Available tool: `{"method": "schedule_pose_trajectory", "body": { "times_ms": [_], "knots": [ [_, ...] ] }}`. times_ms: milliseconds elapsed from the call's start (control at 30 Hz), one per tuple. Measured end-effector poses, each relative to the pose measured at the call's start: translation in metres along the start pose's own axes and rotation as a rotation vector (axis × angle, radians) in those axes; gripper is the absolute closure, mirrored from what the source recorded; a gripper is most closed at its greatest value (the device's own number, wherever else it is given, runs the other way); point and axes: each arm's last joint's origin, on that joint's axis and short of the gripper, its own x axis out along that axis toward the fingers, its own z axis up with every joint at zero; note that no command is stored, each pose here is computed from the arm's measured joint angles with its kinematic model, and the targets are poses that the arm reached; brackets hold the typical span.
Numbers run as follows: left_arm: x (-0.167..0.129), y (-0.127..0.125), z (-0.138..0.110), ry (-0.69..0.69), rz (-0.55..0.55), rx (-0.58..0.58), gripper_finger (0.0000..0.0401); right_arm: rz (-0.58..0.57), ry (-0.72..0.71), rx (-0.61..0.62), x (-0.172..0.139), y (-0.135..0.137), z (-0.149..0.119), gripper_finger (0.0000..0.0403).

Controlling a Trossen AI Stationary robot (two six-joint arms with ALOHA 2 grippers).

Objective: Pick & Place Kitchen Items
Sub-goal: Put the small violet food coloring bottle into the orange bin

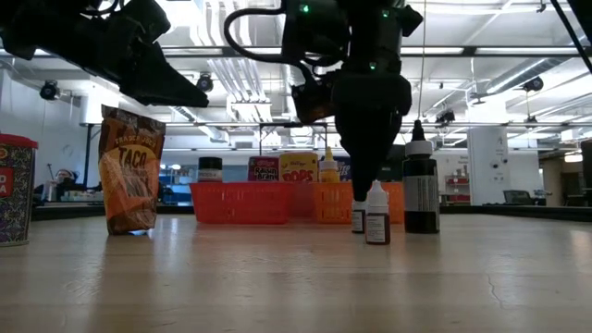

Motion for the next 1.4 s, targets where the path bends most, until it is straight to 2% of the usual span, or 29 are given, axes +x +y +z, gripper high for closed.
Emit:
{"method": "schedule_pose_trajectory", "body": {
  "times_ms": [267,733,1067,1400],
  "knots": [
    [0.0,0.0,-0.0001,0.001,0.0,0.0,0.0233,-0.003,0.009,0.007,0.0056,-0.0012,-0.0035,0.0241],
    [0.0,0.0,-0.0001,0.001,0.0,0.0,0.0233,0.024,-0.015,0.008,0.0056,0.0001,-0.0007,0.0292],
    [0.0,-0.0001,0.0,0.0,0.0,0.0,0.0233,0.028,-0.022,0.003,0.0055,0.0004,0.0001,0.0343],
    [0.0,-0.0001,0.0,0.0,0.0,0.0,0.0233,0.029,-0.02,0.001,0.0042,0.0001,-0.0001,0.0331]
  ]
}}
